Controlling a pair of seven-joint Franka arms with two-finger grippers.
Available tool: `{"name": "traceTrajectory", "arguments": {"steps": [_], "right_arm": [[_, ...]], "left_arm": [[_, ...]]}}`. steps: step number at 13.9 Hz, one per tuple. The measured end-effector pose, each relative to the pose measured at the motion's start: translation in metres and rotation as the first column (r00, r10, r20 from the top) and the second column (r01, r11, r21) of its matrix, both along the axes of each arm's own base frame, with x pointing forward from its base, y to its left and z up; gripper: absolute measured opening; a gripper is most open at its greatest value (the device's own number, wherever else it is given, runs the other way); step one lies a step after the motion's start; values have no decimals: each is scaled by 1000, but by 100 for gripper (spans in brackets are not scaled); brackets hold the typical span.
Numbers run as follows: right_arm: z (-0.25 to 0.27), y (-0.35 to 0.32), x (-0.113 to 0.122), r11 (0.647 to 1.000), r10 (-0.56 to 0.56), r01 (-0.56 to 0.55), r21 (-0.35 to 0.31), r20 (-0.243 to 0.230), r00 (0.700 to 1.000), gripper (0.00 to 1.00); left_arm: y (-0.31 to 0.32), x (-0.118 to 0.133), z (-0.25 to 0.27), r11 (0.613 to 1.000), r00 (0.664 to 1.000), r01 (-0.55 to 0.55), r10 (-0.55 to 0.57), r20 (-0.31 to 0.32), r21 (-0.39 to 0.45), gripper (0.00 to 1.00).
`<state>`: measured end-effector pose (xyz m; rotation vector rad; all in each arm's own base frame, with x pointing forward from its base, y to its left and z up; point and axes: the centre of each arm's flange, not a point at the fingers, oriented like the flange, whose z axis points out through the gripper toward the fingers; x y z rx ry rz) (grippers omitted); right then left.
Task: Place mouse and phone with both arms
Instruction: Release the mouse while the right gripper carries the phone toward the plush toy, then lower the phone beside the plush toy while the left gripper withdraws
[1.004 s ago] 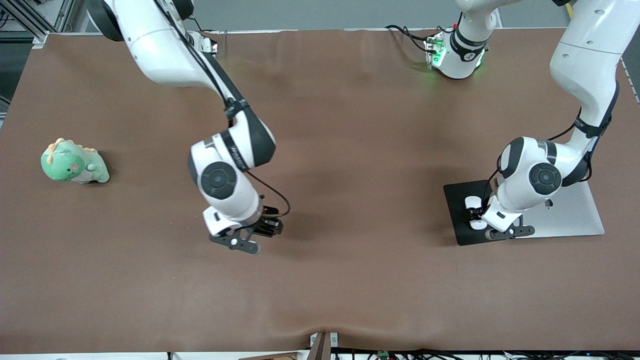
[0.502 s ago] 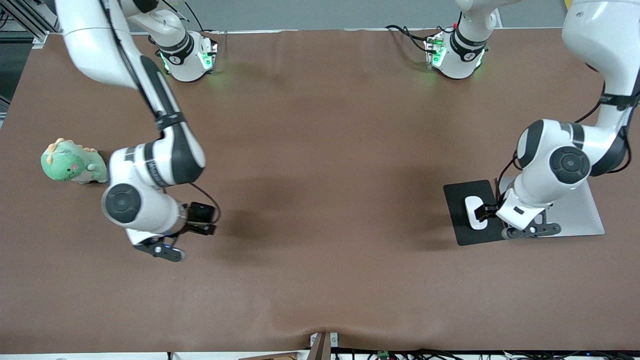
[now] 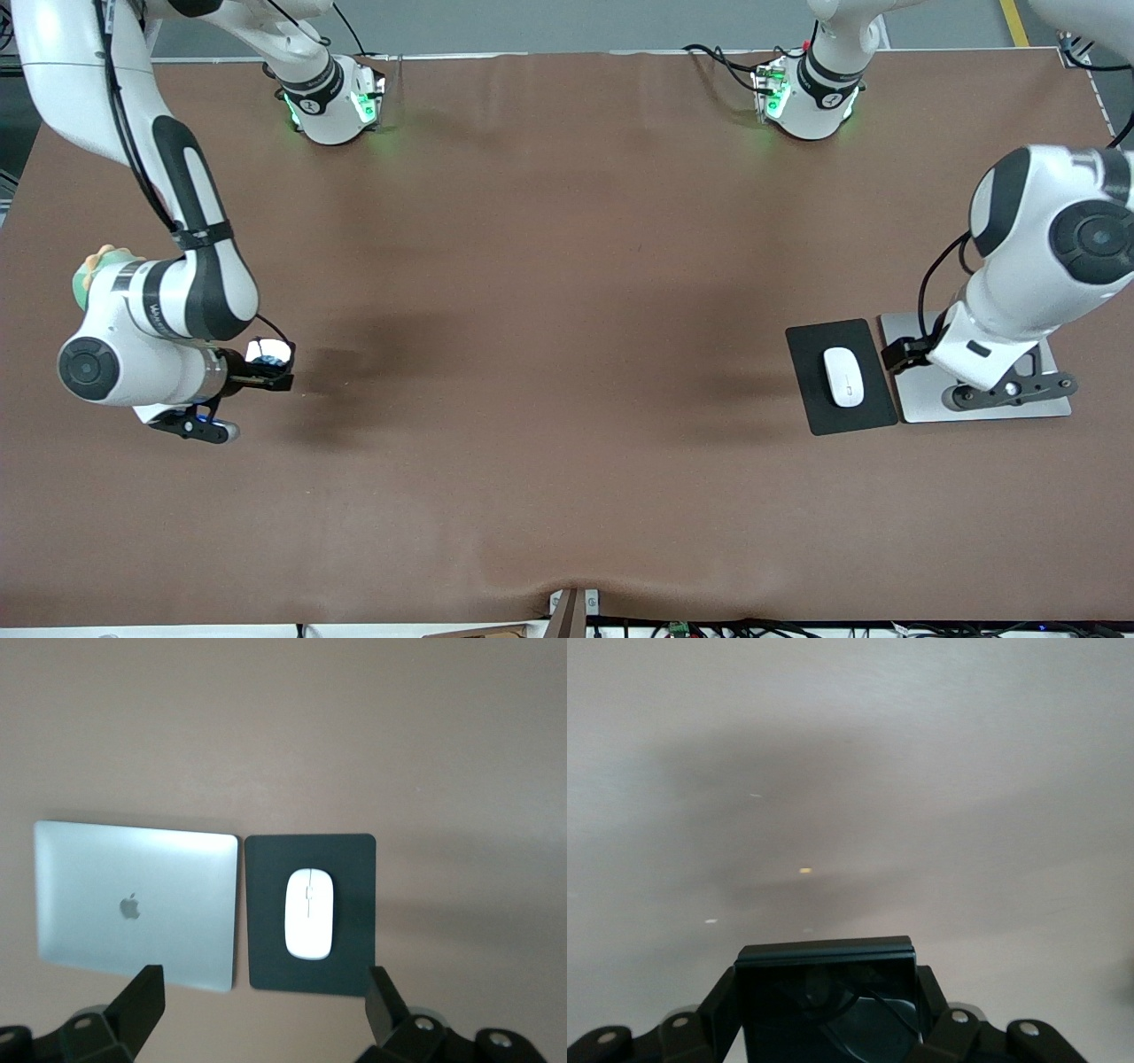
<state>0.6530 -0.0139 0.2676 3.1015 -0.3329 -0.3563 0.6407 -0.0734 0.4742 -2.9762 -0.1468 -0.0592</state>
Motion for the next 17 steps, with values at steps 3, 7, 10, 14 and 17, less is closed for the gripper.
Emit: {"name": "traceTrajectory", "arguments": {"steps": [3,7,10,14,17], "right_arm": [[-31,-37,-18,998,54,-54,18,38,998,80],[-59,-76,-48,993,113,-114,40,43,993,80],[-68,-98,-62,987,149,-150,62,24,989,80],[-83,-101,-77,985,158,-159,71,9,987,80],[-86,-116,-82,986,147,-148,72,12,989,80]], "left_arm": [[-6,-10,57,999,1000,-30,30,-1,-40,100],[-7,-34,111,996,1000,10,-8,22,-89,100],[-3,-53,138,995,999,43,-42,16,-95,100],[8,-71,161,991,998,66,-65,7,-119,100],[16,-84,172,989,998,65,-68,-16,-135,100]]}}
